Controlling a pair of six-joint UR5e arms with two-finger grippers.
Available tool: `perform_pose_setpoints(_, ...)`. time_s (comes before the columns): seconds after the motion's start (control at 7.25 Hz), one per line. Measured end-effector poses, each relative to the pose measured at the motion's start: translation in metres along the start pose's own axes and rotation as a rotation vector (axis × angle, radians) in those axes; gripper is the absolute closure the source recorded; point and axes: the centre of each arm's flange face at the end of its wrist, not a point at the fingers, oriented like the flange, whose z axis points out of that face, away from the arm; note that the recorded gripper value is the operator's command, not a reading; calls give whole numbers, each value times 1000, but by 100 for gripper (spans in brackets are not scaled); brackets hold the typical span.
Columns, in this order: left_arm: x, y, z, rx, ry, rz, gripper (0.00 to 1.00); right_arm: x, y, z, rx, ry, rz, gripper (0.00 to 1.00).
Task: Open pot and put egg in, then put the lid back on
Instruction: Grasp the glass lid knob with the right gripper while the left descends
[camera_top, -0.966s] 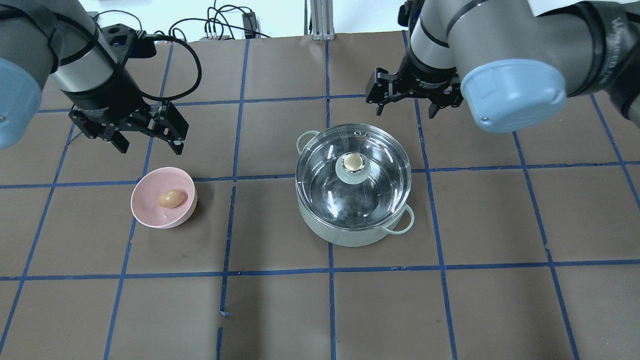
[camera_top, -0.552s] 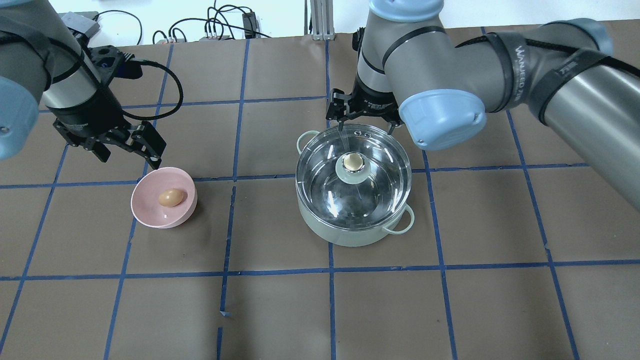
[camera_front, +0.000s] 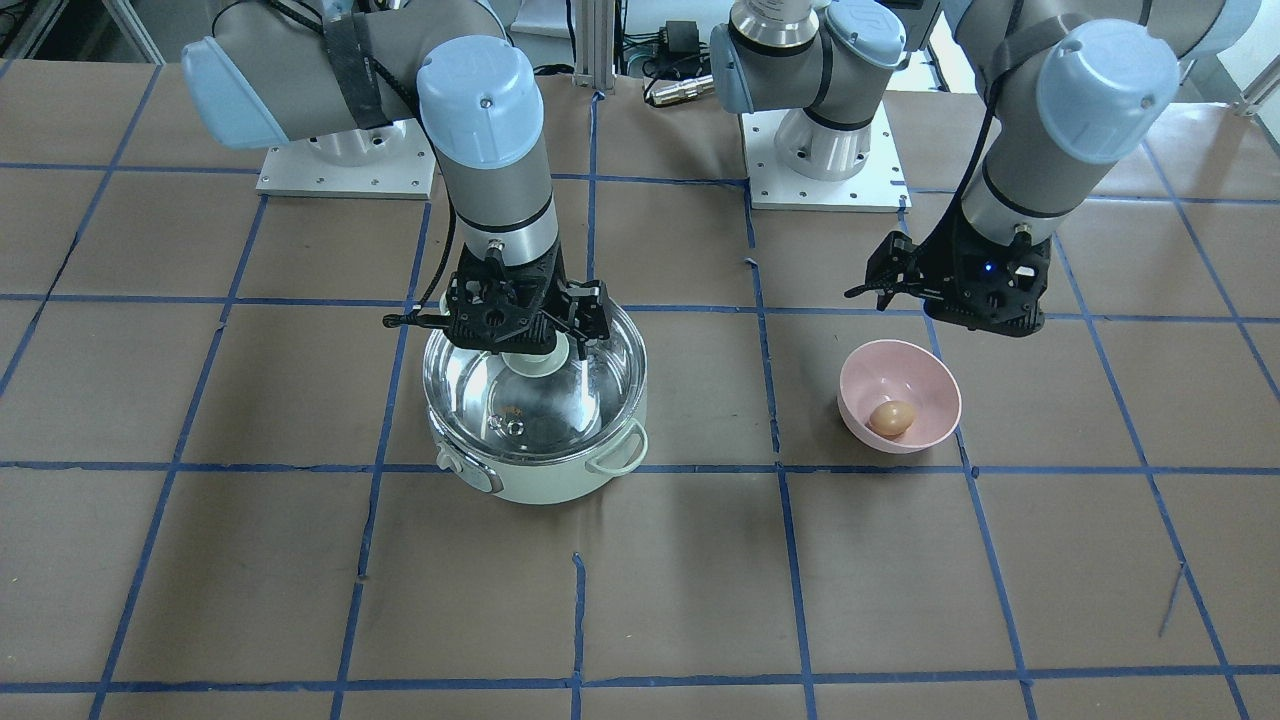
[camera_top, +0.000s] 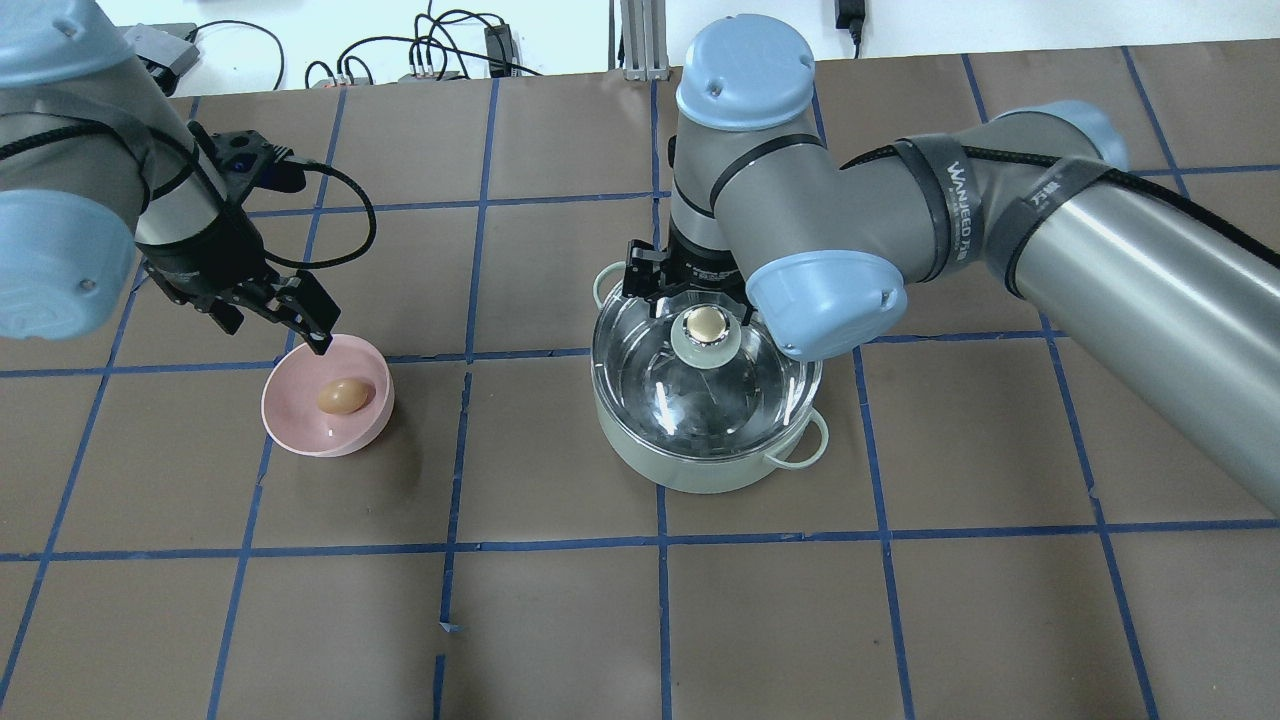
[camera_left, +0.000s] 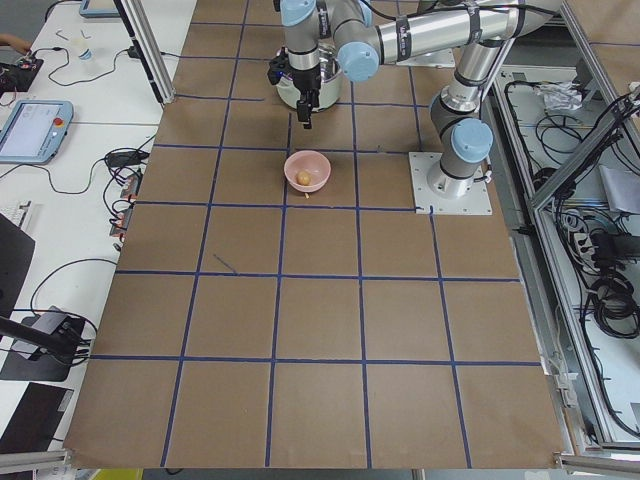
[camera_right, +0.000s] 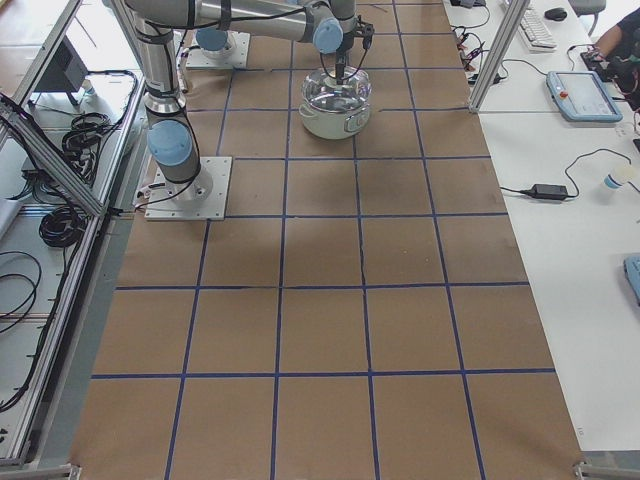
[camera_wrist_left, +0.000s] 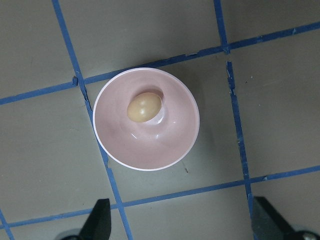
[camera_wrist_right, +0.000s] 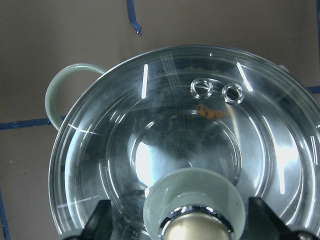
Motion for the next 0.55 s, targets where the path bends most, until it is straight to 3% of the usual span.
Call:
perform_pose_setpoints(0.28,2,-1,36,24,-13,72,7,-2,3,1,-1,4,-9,10)
perform_pose_setpoints(0.55,-8,-1,63,24,-11,207,7,-1,3,2,-1,8,-25,18)
